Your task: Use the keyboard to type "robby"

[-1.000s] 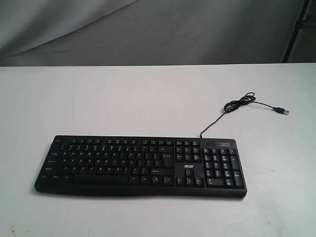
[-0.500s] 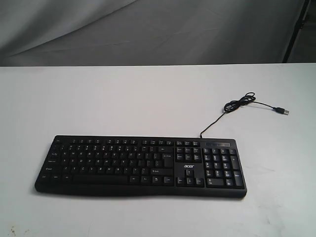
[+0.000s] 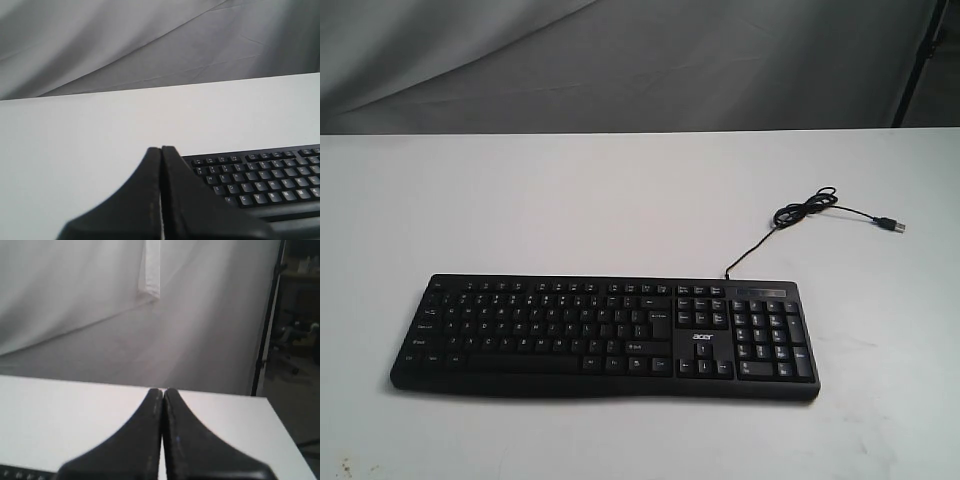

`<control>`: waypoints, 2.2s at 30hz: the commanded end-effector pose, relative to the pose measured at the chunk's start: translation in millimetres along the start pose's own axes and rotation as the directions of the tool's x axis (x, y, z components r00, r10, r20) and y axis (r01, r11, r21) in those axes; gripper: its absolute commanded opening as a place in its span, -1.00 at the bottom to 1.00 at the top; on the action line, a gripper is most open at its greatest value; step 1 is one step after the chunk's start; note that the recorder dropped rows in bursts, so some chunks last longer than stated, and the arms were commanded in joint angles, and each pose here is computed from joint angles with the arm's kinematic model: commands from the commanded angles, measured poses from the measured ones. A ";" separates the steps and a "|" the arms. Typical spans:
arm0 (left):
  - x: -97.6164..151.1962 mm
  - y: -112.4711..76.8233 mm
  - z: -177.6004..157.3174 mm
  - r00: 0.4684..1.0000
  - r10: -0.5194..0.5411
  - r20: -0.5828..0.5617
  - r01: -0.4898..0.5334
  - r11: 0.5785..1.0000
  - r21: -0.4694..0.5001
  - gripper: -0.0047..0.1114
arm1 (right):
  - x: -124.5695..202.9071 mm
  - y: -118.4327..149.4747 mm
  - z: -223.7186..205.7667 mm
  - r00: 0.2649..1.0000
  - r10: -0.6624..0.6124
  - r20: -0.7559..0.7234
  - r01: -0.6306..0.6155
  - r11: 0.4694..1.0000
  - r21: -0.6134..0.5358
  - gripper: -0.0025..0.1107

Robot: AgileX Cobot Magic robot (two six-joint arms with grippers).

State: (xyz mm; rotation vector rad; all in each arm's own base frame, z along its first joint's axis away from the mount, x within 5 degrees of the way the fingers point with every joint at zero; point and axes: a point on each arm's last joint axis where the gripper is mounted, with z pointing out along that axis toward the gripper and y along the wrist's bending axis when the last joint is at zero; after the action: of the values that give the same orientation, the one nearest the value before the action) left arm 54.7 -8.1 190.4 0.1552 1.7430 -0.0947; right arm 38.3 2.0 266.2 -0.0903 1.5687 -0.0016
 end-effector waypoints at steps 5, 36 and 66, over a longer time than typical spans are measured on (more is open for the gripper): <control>1.3 -0.3 0.0 1.000 0.003 0.000 -0.003 1.000 0.005 -0.92 | -27.3 -1.5 -6.0 0.979 0.002 0.202 -0.004 1.000 0.011 -0.96; 1.3 -0.3 0.0 1.000 0.003 0.000 -0.003 1.000 0.005 -0.92 | -72.5 158.5 197.9 0.755 -0.213 -0.621 -0.210 0.818 -0.535 -0.96; 1.3 -0.3 0.0 1.000 0.003 0.000 -0.003 1.000 0.005 -0.92 | 79.4 360.2 269.7 0.713 -0.446 -0.541 -0.147 0.659 -0.738 -0.96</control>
State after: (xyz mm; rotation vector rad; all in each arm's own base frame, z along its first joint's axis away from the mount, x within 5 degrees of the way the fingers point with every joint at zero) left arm 54.7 -8.1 190.4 0.1552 1.7430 -0.0947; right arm 285.5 367.6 172.9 -1.0204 2.2413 0.5390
